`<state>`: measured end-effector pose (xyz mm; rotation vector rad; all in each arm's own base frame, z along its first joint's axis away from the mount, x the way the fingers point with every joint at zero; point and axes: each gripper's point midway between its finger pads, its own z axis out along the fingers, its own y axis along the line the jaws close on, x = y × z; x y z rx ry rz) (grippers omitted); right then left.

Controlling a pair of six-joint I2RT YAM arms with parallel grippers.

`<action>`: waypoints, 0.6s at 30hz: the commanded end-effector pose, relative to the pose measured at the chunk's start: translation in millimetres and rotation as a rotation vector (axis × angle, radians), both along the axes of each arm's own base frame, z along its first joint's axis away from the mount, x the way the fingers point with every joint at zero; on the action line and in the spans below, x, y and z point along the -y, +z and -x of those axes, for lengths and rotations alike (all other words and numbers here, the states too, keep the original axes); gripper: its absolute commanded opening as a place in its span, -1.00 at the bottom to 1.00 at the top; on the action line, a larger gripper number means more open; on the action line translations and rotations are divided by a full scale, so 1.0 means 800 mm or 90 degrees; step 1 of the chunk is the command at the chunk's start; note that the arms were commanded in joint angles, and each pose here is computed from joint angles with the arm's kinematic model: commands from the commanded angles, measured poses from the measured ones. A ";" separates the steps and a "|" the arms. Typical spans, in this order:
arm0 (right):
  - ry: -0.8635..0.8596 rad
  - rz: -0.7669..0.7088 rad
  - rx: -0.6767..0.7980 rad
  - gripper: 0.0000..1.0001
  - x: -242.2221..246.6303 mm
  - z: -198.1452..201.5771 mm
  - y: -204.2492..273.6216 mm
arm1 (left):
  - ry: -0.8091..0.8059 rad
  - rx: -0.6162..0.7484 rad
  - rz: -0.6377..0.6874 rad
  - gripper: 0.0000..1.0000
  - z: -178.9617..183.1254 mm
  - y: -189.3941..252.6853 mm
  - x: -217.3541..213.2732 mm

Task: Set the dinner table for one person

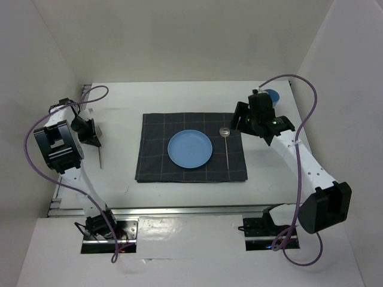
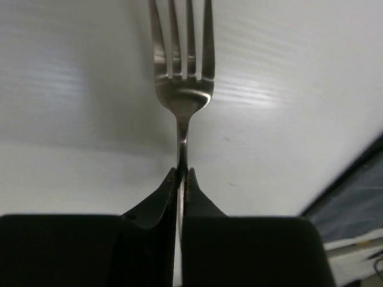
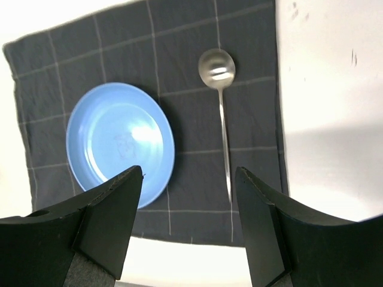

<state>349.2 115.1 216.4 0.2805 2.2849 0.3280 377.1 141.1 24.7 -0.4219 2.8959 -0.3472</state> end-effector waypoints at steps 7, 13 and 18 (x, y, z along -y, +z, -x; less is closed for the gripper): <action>-0.042 -0.013 0.013 0.41 0.010 0.008 -0.007 | -0.071 0.116 -0.008 -1.00 -0.005 0.150 0.154; -0.032 -0.018 0.018 0.41 0.005 0.004 -0.007 | -0.215 0.002 0.026 -1.00 0.043 0.113 0.290; -0.019 -0.010 0.018 0.41 0.004 0.001 -0.010 | -0.220 -0.132 0.071 -1.00 0.057 0.074 0.335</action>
